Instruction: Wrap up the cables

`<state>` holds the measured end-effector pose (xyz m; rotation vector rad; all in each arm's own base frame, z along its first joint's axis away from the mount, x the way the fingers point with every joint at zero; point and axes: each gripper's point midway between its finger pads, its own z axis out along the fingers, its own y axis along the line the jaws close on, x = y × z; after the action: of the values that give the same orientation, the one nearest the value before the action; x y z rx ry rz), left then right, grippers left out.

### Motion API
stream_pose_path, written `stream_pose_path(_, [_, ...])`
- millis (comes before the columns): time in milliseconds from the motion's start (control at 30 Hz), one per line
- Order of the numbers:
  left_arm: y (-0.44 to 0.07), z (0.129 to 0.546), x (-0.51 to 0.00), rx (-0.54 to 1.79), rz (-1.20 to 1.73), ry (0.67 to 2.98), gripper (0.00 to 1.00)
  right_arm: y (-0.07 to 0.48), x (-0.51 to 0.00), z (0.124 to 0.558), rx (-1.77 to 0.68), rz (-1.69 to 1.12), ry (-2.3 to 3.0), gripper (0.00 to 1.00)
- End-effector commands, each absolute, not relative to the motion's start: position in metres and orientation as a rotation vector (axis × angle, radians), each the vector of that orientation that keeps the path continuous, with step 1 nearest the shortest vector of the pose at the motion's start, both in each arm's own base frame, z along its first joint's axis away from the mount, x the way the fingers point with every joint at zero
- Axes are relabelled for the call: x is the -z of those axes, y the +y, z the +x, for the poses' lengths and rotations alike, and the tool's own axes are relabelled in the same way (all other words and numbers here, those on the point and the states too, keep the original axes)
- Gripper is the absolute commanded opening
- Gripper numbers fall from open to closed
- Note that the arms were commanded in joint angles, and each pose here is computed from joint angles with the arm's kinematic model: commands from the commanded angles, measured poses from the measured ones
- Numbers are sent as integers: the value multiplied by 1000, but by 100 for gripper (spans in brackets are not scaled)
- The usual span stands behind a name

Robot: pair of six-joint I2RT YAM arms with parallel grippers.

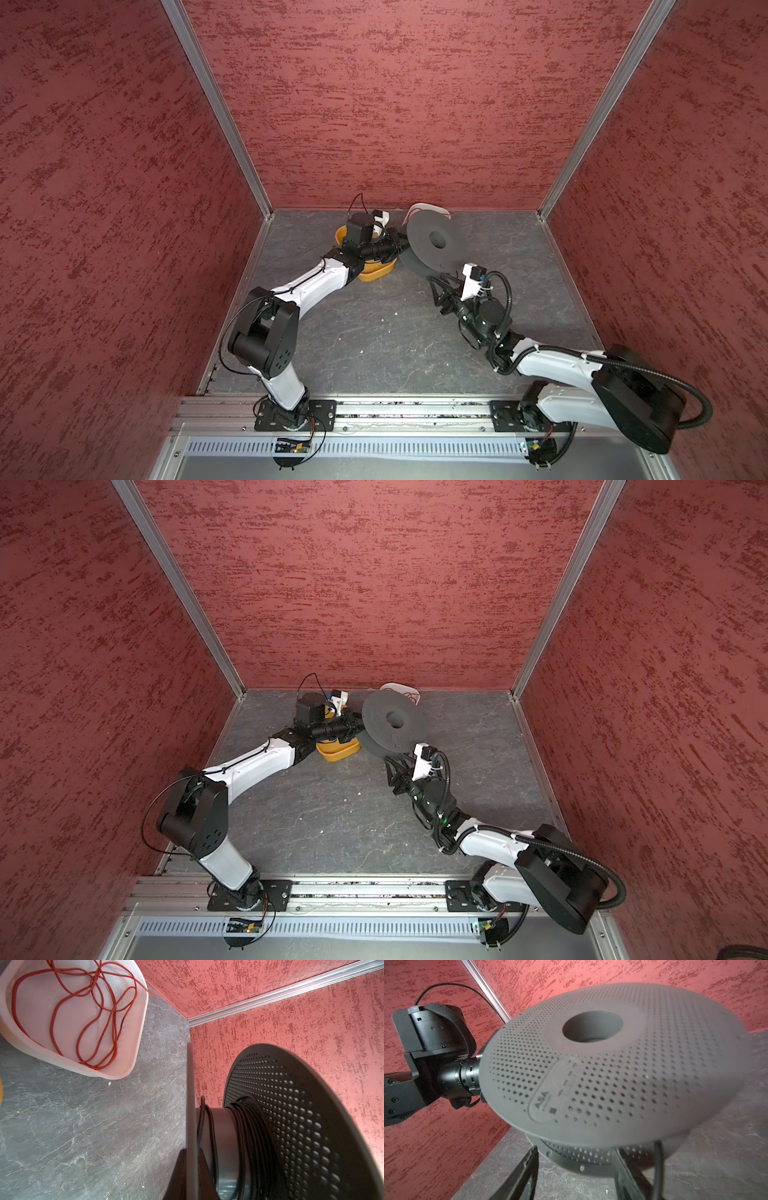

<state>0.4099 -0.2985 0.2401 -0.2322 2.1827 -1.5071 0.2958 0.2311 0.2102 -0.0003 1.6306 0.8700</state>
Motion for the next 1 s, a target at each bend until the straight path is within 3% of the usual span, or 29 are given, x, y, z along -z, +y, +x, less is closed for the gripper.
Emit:
stream_pose_path(0, [-298,414,-288,1585,-100,2032,0,227,-203,289,-869,-13,1660,61])
stream_pose_path(233, [-287,418,-289,1591,-101,2029,0,215,-189,282,-828,-13,1699,67])
stream_pose_path(567, [-276,418,-296,1576,-53,2026,0,211,-169,278,-820,-26,1775,68])
stream_pose_path(967, [-273,414,-289,1602,8,2037,0,168,-188,288,-920,58,1787,70])
